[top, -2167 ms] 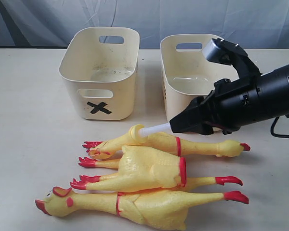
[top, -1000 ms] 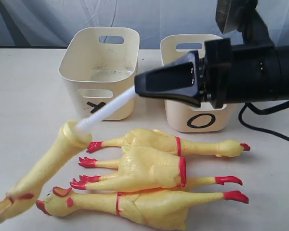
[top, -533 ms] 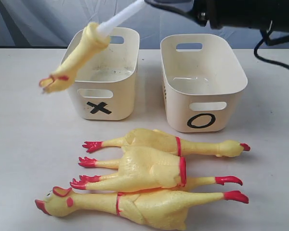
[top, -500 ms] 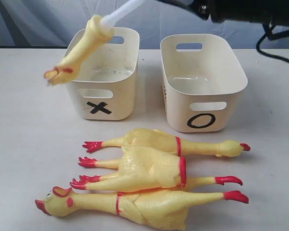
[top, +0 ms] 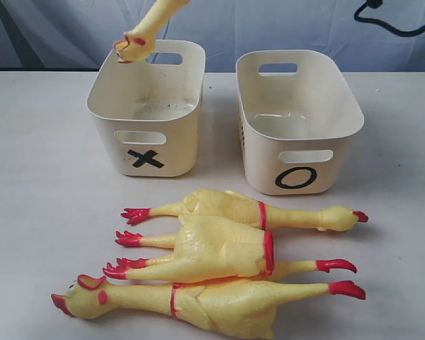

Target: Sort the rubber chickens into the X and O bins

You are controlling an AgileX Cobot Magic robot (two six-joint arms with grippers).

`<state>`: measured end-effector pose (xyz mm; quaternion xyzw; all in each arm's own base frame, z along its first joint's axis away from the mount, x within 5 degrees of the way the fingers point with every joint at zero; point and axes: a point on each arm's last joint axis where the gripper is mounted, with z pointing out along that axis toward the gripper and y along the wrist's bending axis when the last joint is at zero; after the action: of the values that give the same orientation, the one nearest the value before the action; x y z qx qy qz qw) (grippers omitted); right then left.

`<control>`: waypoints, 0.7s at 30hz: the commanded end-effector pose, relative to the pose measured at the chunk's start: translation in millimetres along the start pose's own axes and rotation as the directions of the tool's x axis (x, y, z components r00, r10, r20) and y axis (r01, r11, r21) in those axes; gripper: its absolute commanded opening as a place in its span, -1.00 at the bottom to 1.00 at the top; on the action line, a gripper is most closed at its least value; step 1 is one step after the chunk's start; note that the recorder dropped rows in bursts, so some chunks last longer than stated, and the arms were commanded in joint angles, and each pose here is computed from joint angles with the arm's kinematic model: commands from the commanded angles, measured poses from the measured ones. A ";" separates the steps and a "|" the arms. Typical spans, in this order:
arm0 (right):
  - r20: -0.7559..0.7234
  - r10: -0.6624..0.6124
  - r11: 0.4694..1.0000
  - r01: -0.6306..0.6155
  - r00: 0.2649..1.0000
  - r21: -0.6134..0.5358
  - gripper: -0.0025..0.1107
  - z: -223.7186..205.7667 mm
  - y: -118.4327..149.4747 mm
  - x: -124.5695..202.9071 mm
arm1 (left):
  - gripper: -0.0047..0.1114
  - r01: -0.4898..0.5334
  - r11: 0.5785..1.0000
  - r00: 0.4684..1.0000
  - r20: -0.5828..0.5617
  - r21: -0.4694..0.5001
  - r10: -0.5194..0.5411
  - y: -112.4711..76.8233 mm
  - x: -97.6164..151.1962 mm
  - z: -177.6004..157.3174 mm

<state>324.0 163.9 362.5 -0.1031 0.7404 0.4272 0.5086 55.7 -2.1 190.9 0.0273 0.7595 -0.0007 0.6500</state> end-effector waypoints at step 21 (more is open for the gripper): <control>-0.241 0.058 0.948 -0.129 0.969 -0.292 -0.25 67.3 -34.1 44.9 | -0.92 0.011 1.000 1.000 0.011 0.005 -0.011 -0.3 -1.1 -0.4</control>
<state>384.3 205.0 272.0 -0.1380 0.7664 0.4971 0.3828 55.7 -2.1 190.9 0.0273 0.7595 -0.0007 0.6500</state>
